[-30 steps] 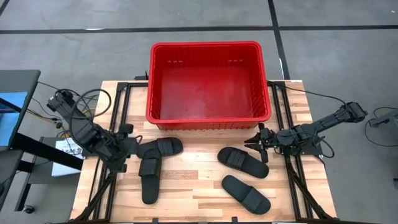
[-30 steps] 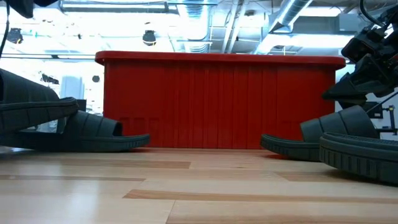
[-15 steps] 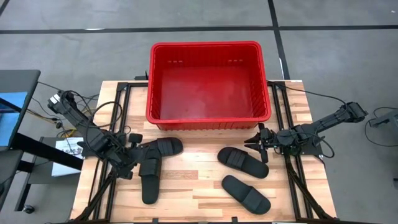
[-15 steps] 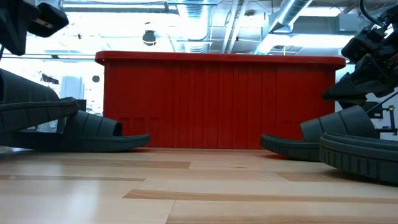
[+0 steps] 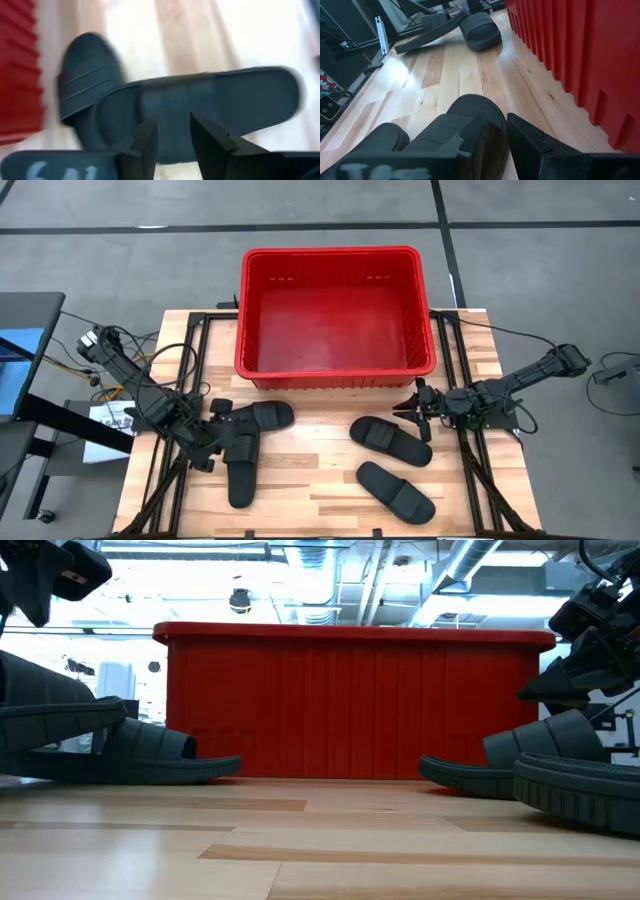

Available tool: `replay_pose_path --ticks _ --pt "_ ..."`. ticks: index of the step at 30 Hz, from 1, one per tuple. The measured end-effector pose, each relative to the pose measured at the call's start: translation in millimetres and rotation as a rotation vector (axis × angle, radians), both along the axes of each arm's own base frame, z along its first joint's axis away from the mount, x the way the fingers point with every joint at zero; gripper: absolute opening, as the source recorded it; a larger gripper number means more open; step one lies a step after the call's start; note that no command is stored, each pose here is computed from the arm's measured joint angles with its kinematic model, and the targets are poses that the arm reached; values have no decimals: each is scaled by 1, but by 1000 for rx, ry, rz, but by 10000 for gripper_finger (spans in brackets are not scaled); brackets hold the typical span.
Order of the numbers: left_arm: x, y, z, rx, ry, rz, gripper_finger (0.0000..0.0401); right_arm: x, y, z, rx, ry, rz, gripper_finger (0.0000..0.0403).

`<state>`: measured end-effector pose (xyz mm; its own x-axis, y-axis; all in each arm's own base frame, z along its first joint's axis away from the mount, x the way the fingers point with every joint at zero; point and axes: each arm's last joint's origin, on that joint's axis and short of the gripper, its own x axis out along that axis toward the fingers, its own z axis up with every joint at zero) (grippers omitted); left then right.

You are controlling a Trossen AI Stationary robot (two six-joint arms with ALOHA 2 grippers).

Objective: Pick and place slides into bin
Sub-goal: Put the black slide into the red bin

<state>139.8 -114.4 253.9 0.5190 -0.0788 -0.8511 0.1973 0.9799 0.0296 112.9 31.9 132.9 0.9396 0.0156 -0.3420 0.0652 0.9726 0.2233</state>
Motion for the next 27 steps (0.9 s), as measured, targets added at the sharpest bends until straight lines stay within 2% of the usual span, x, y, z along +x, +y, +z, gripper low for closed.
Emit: replay_pose_path --ticks 3,6,10,14,17,22,27 --pt "-1 -8 2 -61 -19 -40 117 0 0 0 0 0 0 76" --pt "-3 -11 2 -60 -15 -62 123 0 0 0 0 0 0 76" --pt "-5 -7 0 25 -35 -26 128 0 0 0 0 -1 0 76" --pt "-4 2 -2 190 -79 51 129 0 0 0 0 0 0 76" --pt "-2 11 -5 260 -41 78 128 0 0 0 0 -1 0 76" --pt "10 19 -21 271 76 45 128 0 0 0 0 -1 0 76" --pt "20 25 -31 260 82 11 128 0 0 0 0 -1 0 76"
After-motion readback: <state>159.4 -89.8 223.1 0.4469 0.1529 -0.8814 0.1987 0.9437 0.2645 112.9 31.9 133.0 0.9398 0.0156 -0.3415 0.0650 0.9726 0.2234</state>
